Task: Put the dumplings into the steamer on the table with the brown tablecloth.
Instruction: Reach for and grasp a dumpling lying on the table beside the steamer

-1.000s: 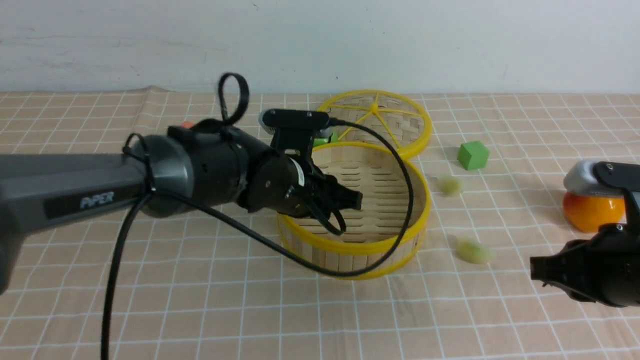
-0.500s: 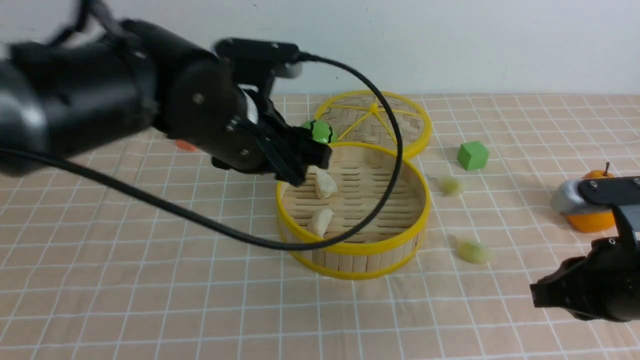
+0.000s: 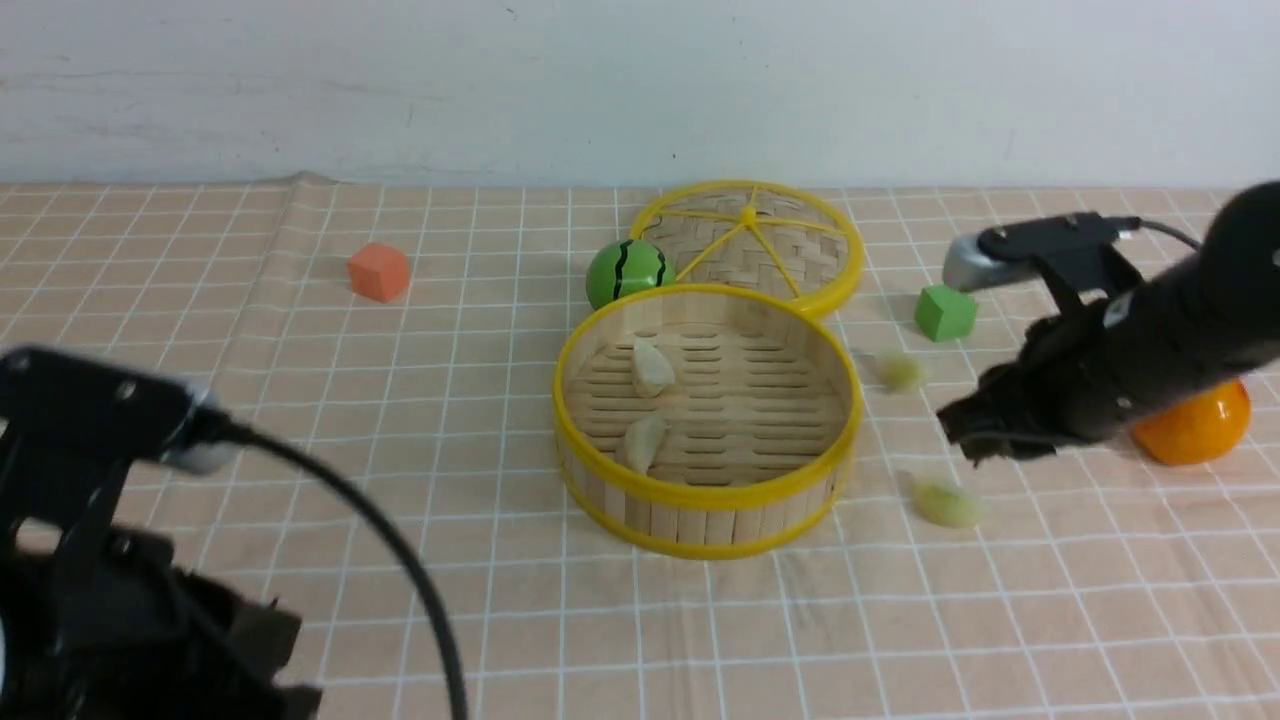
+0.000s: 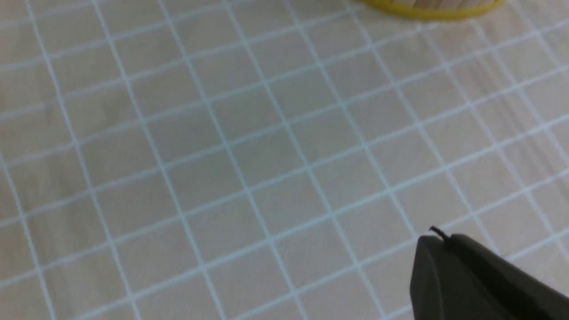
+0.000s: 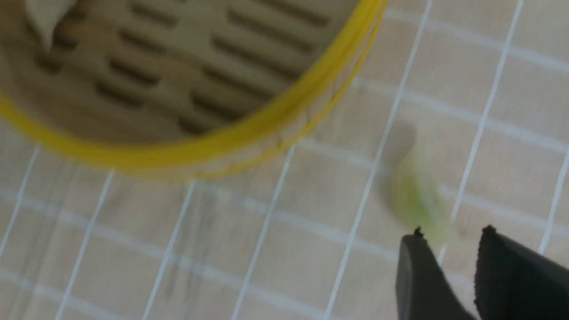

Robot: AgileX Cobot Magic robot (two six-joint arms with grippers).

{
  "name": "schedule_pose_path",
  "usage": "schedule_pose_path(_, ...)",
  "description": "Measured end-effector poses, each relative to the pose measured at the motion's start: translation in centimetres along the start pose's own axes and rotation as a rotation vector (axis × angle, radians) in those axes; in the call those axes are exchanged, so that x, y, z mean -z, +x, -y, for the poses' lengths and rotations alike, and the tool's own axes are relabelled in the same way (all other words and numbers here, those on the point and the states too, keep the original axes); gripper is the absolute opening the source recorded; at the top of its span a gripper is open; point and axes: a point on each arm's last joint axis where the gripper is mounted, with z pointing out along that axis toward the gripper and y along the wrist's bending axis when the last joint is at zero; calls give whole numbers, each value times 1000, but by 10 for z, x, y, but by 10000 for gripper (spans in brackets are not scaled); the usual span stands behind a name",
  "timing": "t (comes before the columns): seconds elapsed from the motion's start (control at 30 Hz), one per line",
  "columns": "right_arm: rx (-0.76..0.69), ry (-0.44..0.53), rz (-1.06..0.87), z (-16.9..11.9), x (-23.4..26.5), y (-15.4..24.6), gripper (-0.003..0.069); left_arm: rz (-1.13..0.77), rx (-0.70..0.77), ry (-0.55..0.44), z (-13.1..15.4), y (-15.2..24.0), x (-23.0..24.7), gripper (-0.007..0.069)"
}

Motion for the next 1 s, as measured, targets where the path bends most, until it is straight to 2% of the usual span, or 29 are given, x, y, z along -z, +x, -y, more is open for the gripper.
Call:
schedule_pose_path(0.07, 5, 18, 9, 10, -14, -20, 335, -26, 1, -8, -3, 13, 0, -14)
schedule_pose_path(0.2, 19, 53, 45, 30, -44, -57, 457, -33, -2, -9, -7, 33, -5, -14)
schedule_pose_path(0.3, 24, 68, 65, 41, -71, -75, 496, 23, -12, 2, -7, 31, -5, -14)
schedule_pose_path(0.47, 17, 61, 33, 49, -113, -81, 486, 85, -39, 2, -7, 26, -4, -14)
schedule_pose_path(0.57, -4, 31, -42, 50, -133, -73, 400, 96, -81, -25, -9, 25, -4, -14)
schedule_pose_path(0.7, -7, 21, -74, 50, -134, -71, 234, 97, -109, -47, -11, 24, -4, -14)
schedule_pose_path(0.93, -8, 18, -88, 50, -129, -72, 199, 97, -116, -53, -12, 24, -4, -14)
schedule_pose_path(0.97, -5, 19, -82, 50, -124, -74, 109, 97, -117, -53, -12, 24, -4, -14)
schedule_pose_path(1.0, -4, 20, -74, 49, -121, -75, 62, 96, -117, -54, -12, 24, -4, -14)
